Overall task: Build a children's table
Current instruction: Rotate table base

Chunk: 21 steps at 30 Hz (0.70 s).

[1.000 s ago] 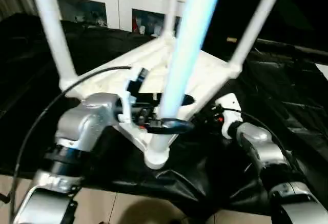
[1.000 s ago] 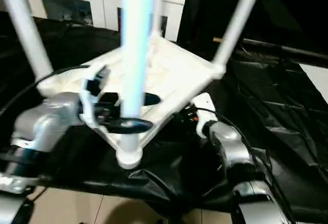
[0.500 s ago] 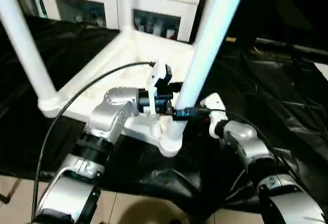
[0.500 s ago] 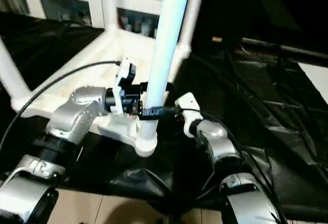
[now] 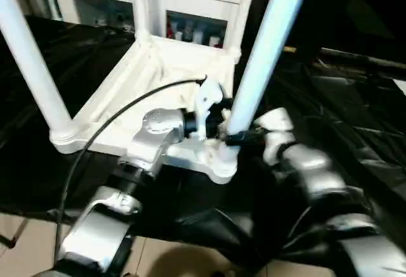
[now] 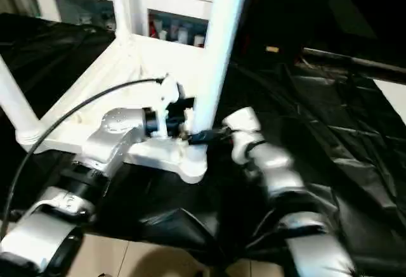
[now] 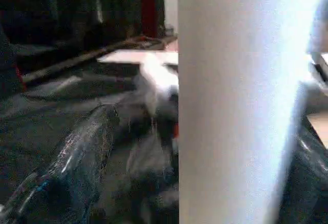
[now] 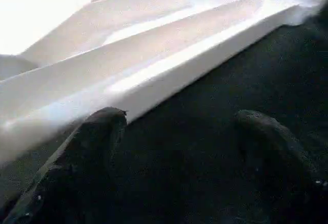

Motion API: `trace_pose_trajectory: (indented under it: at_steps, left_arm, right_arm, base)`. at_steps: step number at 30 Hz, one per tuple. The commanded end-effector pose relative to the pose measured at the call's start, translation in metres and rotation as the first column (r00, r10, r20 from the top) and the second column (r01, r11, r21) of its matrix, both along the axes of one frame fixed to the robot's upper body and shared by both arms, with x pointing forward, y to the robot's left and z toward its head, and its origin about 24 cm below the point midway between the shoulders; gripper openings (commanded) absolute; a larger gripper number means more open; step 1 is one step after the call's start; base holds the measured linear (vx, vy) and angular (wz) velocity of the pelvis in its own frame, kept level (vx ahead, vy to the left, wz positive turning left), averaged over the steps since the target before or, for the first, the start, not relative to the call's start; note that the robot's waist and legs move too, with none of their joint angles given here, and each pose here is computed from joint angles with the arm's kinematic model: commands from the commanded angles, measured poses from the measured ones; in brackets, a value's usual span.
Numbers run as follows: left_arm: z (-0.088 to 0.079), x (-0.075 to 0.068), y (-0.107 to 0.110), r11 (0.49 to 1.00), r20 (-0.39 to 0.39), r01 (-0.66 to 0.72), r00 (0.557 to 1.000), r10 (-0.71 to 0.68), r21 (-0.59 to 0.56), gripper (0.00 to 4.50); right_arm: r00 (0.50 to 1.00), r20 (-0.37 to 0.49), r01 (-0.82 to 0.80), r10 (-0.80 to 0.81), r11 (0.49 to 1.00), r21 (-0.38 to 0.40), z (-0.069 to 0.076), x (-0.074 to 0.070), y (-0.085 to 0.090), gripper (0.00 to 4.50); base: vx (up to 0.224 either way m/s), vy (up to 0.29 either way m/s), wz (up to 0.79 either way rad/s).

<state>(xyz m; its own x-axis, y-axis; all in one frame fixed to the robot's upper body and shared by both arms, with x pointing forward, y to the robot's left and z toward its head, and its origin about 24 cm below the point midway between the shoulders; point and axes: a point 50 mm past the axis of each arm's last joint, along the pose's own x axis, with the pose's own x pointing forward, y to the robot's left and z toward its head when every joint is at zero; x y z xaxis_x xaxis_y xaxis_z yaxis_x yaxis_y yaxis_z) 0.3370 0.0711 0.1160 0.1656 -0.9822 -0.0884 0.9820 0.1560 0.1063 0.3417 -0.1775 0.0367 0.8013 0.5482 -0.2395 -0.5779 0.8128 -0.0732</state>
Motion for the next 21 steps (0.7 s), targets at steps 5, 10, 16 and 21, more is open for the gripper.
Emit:
trace_pose_trajectory:
  at_steps: [5,10,16,21]
  left_arm:
    - [-0.022,-0.007,0.031,0.975,-0.045,0.088,0.996,-0.081,0.204,4.47]
    - [-0.04,0.002,0.053,0.89,0.004,0.03,0.999,-0.036,0.455,4.31]
    - [-0.045,0.007,0.052,0.852,0.039,0.003,0.999,-0.028,0.524,3.83]
    - [-0.046,0.006,0.055,0.838,-0.016,0.057,0.998,-0.057,0.542,3.49]
  right_arm:
    - [0.995,-0.023,-0.095,0.094,0.994,-0.051,0.001,-0.014,-0.025,3.8]
    - [0.957,-0.083,-0.285,0.276,0.949,-0.133,0.005,-0.031,-0.036,3.8]
    - [0.895,-0.144,-0.442,0.423,0.883,-0.155,0.018,-0.048,-0.038,3.8]
    - [0.878,-0.155,-0.475,0.454,0.865,-0.159,0.024,-0.053,-0.04,3.8]
  base:
    - [0.0,0.0,0.0]
    - [0.0,0.0,0.0]
    - [0.0,0.0,0.0]
    - [0.0,0.0,0.0]
